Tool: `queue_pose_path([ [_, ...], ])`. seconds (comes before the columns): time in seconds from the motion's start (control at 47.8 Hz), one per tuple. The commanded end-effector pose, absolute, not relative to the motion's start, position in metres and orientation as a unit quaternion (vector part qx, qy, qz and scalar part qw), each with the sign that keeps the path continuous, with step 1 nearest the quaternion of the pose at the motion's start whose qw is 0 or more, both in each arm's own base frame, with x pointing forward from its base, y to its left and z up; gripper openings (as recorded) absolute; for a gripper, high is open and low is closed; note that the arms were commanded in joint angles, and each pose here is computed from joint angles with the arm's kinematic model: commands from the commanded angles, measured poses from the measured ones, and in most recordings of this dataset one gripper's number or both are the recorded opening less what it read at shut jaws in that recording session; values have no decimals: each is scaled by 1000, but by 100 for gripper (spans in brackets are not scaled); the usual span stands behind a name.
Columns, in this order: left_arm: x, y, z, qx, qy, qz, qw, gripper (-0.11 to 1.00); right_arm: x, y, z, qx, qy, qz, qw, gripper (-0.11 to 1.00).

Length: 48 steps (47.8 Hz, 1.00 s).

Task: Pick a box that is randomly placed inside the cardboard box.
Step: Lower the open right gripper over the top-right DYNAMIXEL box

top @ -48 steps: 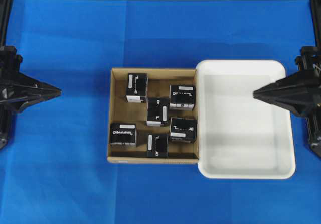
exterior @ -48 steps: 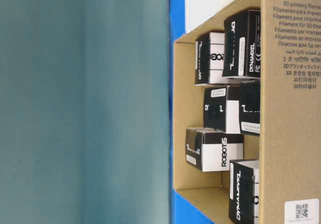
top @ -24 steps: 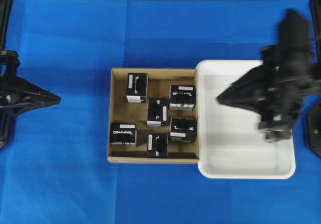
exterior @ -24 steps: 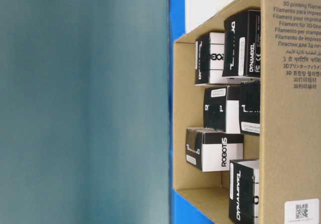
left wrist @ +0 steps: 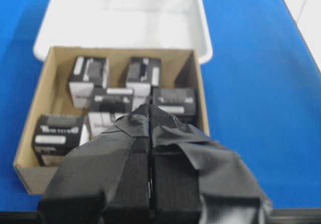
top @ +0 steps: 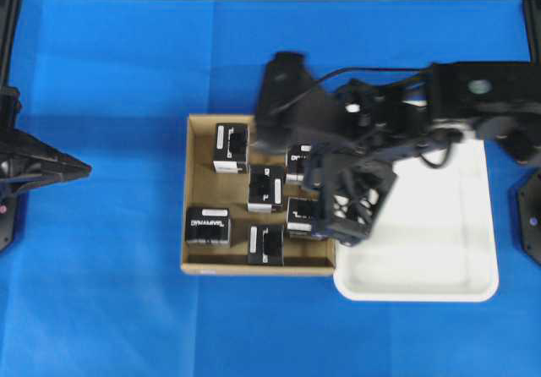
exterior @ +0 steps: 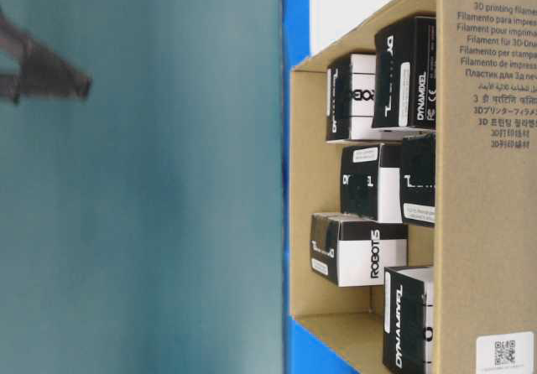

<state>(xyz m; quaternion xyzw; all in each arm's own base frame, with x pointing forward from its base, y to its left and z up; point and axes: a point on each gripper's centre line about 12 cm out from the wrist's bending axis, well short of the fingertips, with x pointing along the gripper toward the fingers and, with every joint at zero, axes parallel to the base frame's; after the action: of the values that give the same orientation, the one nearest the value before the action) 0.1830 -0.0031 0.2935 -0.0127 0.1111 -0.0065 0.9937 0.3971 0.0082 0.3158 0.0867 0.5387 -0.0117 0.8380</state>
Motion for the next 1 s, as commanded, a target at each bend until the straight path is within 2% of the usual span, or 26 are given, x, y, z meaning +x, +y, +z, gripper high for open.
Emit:
queue_pose_path([
  [0.0,185,-3,303,-11,103,-6,995,-7,413,10,317,75,550,0,832,3],
  [0.334,180,-3,311,-11,84,-7,996,-7,471,14,287,19,579,67,813,3],
  [0.606,180,-3,309,-12,90,-6,996,-7,504,6,262,11,593,71,802,3],
  [0.836,179,-2,311,-6,87,-5,996,-7,517,9,241,3,603,79,794,4],
  [0.982,180,-2,309,-7,91,-4,996,-7,518,12,231,-14,609,98,787,8],
])
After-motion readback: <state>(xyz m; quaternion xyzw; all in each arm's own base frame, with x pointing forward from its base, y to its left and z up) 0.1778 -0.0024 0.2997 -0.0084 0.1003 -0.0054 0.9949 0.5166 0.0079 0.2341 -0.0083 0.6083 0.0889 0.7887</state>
